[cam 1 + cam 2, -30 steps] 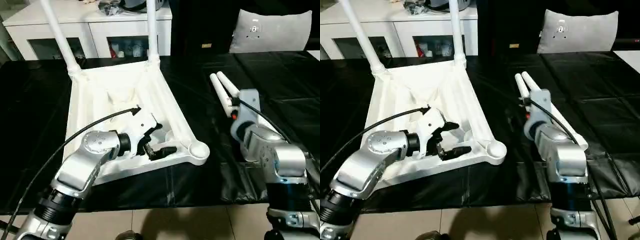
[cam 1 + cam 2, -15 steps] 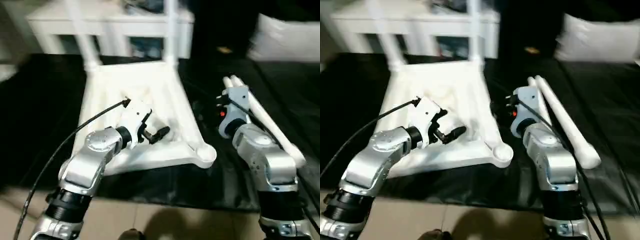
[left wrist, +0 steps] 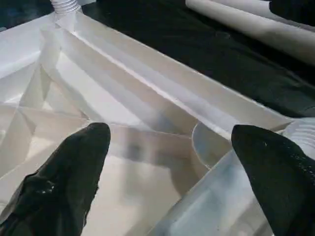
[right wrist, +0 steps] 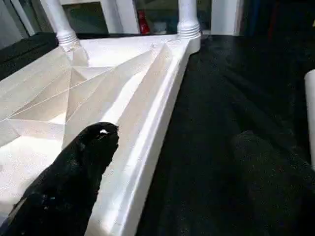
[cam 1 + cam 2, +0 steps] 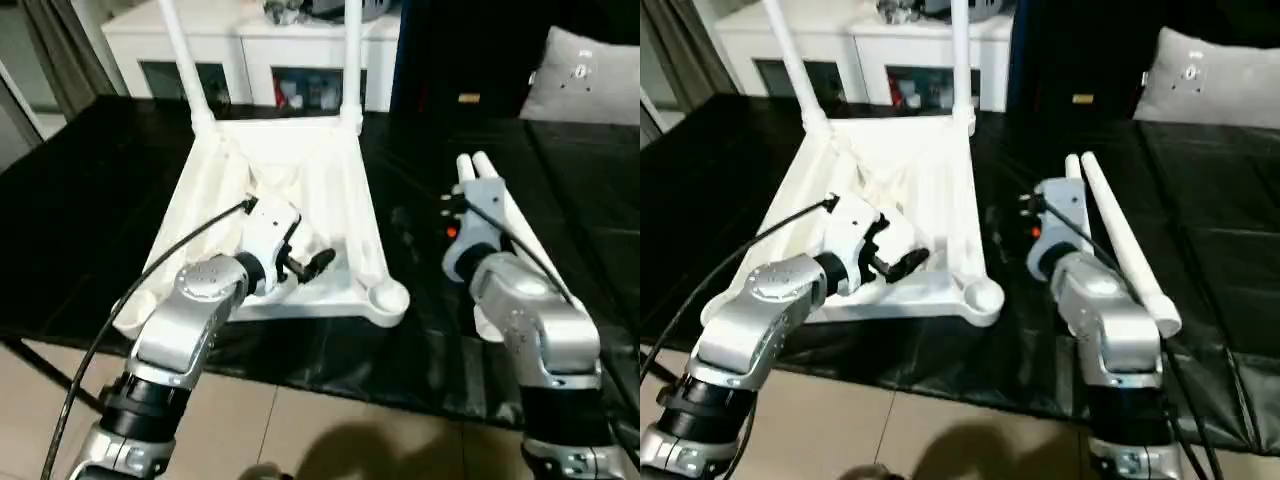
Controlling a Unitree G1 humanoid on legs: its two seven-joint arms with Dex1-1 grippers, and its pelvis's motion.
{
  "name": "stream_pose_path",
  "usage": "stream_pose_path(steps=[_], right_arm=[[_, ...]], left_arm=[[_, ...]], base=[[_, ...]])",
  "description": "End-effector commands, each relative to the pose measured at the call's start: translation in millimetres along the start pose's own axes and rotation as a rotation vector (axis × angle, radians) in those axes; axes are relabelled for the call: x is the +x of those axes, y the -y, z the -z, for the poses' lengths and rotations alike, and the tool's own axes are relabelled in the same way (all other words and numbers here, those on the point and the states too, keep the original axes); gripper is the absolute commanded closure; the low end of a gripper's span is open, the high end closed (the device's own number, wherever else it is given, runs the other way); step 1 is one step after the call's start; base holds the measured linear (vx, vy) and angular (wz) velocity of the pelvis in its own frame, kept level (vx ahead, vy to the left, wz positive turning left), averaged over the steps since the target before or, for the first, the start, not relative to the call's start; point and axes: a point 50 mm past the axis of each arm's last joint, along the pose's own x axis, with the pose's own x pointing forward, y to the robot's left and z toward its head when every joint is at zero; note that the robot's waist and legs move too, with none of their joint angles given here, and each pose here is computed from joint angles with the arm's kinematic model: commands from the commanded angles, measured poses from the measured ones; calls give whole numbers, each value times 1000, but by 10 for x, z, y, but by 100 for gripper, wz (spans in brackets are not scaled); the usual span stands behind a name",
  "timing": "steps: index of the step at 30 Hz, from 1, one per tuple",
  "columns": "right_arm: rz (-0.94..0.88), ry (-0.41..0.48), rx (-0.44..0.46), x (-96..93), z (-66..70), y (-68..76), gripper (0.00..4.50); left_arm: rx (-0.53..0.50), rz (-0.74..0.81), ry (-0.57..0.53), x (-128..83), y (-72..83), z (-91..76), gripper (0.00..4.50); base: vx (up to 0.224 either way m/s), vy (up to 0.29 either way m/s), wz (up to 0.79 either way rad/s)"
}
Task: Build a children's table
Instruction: Pick table leg
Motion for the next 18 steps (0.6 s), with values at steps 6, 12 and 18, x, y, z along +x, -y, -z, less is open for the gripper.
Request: stream_pose_path(steps=[6,12,18], right_arm=[[-8,-8,5,-6,-13,-22,18],[-14,-12,1,-5,-15,-29,18],[-21,-16,-5,-1,-20,-38,18]], left_arm=[[8,-28,-10,-18,-50,-16,2],[8,-26,-11,-20,-50,-17,2],[9,-24,-10,-16,-48,-24,2]], base=[[-4,36,0],[0,0,0],[0,0,0]])
